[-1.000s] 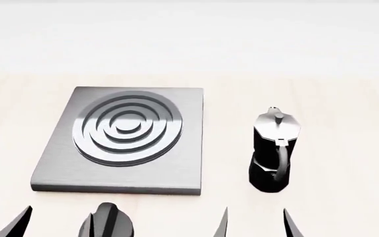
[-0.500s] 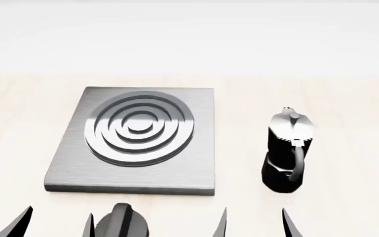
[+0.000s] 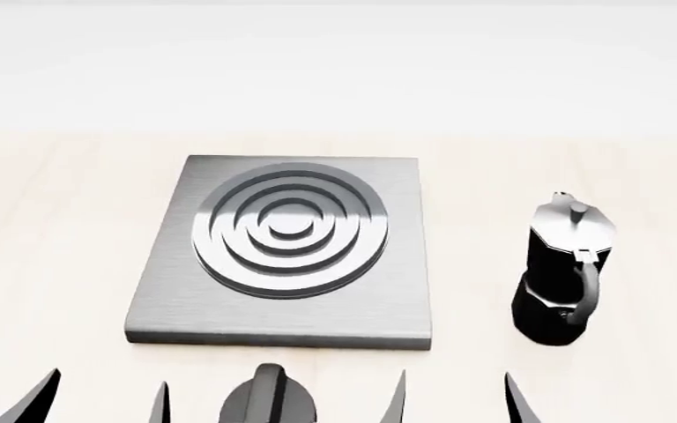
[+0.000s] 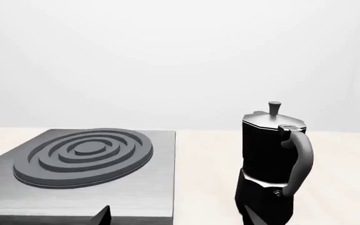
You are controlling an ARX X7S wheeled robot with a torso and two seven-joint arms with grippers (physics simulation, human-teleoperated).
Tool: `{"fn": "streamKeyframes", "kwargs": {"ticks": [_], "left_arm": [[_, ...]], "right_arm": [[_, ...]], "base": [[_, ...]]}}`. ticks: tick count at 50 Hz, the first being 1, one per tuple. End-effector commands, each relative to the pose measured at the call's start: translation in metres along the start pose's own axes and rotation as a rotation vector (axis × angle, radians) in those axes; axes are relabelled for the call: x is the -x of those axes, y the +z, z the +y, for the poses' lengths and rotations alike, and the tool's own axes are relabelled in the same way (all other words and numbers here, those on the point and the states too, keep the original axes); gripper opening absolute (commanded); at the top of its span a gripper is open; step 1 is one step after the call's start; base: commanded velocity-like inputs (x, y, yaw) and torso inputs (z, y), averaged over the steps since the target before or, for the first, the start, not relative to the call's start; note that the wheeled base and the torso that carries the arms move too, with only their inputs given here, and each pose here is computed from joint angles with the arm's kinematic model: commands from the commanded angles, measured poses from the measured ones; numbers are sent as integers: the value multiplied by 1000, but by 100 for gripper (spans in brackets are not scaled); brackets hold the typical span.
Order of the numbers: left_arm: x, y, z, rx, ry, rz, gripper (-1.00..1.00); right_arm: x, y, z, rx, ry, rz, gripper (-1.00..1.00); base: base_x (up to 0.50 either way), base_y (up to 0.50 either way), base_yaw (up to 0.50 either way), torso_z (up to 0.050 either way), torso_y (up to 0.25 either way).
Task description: Put the moka pot on the stove.
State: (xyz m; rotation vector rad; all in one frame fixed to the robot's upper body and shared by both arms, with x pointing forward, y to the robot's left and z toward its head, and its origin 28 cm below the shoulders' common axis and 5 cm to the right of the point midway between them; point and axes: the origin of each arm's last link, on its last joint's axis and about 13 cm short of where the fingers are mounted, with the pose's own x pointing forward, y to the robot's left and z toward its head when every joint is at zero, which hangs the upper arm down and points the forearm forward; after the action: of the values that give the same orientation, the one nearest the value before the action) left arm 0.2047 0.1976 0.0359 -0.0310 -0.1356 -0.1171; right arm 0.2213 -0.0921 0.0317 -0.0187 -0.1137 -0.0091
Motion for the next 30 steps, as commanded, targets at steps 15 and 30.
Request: {"fn": "streamKeyframes", "kwargs": {"ticks": [15,30], "left_arm": [[-1,-1,0,-2,-4,3,100],[0,-1,-1,-1,-8,4,100]], "right_arm": [[0,0,1,-26,2,-7,100],[0,-1,1,-28,2,-6,100]], "base": [[0,149,0,0,0],[0,149,0,0,0]]}}
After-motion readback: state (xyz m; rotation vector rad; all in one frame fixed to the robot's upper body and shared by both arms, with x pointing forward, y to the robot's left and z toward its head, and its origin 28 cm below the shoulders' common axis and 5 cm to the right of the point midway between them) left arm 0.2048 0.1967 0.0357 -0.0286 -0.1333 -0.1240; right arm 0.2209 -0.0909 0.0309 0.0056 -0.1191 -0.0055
